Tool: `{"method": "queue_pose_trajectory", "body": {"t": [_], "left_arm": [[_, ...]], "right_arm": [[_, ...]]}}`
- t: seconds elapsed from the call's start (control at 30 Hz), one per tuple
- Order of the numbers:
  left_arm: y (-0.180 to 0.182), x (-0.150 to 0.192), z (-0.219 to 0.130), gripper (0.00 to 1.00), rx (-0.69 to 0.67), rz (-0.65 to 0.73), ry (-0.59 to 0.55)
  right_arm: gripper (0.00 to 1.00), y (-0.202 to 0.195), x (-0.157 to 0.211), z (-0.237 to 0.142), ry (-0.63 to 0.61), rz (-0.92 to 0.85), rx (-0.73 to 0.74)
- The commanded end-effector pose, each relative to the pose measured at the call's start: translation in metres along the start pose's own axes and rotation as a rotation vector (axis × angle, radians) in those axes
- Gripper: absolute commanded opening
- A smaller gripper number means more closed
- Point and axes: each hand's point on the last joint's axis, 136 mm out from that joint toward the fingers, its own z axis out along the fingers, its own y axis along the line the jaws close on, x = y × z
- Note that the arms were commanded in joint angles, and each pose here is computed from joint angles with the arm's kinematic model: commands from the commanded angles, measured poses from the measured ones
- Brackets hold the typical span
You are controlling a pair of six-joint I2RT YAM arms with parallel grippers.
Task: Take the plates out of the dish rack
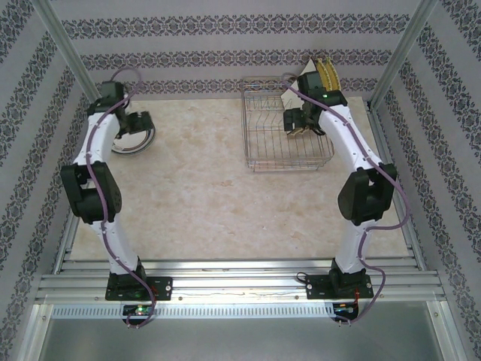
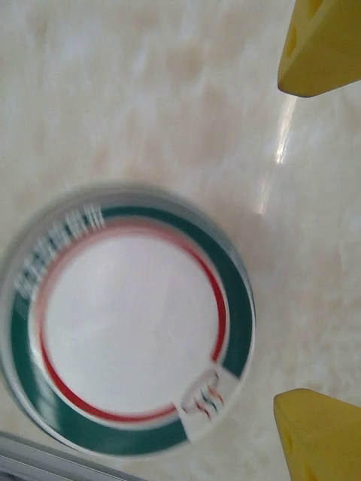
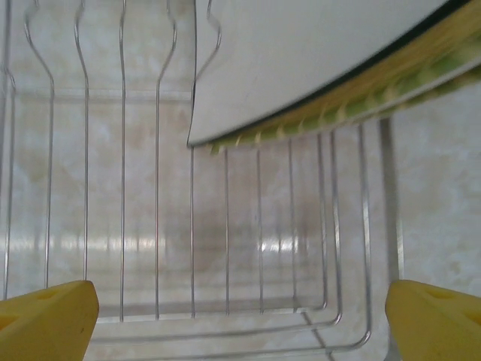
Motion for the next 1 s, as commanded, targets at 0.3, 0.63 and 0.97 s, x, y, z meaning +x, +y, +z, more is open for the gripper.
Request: {"method": "queue_pose_trajectory", "body": {"t": [0.3, 0.63, 0.97], "left_arm": [[-0.064, 0.033, -0.033, 1.0, 0.002, 0.154, 0.209], [-0.07, 0.036, -0.031, 1.0, -0.024, 0.151, 0.209], [-0.069, 0.039, -0.024, 1.0, -0.035, 0.154, 0.216]], "right_arm": [[0.98, -0.03, -0.107, -0.004, -0.219, 0.041, 0.097], [0.98, -0.038, -0.117, 0.032, -0.218, 0.077, 0.044], [0.93, -0.023, -0.115, 0.059, -0.199, 0.079, -0.027]]}}
